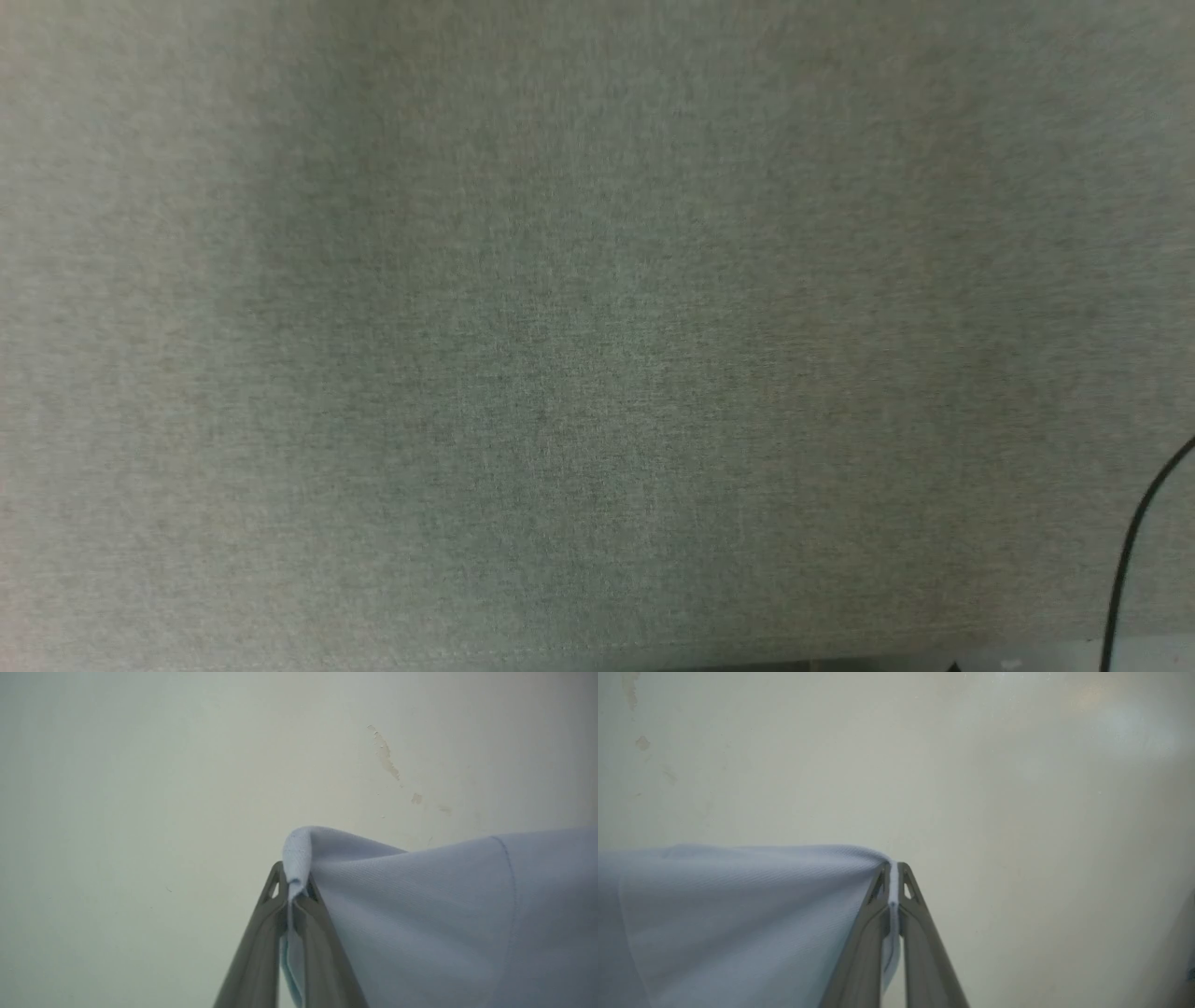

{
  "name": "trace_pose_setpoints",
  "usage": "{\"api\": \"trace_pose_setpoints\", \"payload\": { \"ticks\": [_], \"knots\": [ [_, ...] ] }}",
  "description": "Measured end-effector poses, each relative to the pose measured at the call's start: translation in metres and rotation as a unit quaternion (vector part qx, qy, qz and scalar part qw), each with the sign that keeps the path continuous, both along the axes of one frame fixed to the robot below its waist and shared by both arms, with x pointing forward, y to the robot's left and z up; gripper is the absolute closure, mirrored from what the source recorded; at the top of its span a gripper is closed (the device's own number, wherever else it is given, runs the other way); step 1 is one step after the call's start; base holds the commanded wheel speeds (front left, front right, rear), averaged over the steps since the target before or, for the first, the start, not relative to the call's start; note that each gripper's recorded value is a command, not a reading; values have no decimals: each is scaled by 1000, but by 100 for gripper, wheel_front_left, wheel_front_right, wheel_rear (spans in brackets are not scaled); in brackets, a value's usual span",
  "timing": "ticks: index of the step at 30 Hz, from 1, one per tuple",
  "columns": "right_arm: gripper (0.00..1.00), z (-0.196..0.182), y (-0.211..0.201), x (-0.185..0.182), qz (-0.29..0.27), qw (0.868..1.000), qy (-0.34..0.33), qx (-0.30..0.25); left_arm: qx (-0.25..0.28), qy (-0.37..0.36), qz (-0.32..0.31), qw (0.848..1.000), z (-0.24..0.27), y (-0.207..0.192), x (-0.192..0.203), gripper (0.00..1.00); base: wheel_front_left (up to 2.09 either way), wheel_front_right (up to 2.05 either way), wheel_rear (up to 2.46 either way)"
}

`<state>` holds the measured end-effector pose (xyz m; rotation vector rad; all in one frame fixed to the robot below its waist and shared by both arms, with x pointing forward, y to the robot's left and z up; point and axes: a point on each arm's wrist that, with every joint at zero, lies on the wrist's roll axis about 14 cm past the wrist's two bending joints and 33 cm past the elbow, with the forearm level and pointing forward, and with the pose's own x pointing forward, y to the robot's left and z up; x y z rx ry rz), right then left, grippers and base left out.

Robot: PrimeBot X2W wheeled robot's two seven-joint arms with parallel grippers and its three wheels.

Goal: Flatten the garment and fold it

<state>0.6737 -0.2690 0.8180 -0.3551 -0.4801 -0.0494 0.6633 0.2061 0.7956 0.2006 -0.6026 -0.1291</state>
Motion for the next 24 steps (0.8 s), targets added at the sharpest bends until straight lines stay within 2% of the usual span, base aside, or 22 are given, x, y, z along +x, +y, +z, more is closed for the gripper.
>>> {"api": "trace_pose_setpoints", "payload": {
  "ticks": [5, 10, 13, 14, 15, 21, 24],
  "knots": [
    [100, -43, 12, 34, 13, 1000, 15, 4, -11, -16, 8, 1000, -22, 5, 26, 100, 0, 0, 0],
    [100, -97, 26, 55, 34, 998, 50, 18, 12, 32, 9, 999, -75, 7, 45, 100, 0, 0, 0],
    [100, -133, 35, 57, 54, 995, 75, 49, 25, 80, 4, 996, -119, 5, 44, 100, 0, 0, 0],
    [100, -133, 35, 57, 54, 995, 75, 49, 25, 80, 4, 996, -119, 5, 44, 100, 0, 0, 0],
    [100, -164, 41, 52, 65, 991, 104, 59, 41, 124, -9, 991, -158, -3, 37, 100, 0, 0, 0],
    [100, -257, 65, 6, 104, 971, 203, 70, 48, 266, -42, 962, -275, -21, -22, 100, 0, 0, 0],
    [100, -284, 75, -30, 127, 960, 237, 84, -9, 326, -52, 944, -312, -14, -65, 100, 0, 0, 0]
  ]
}}
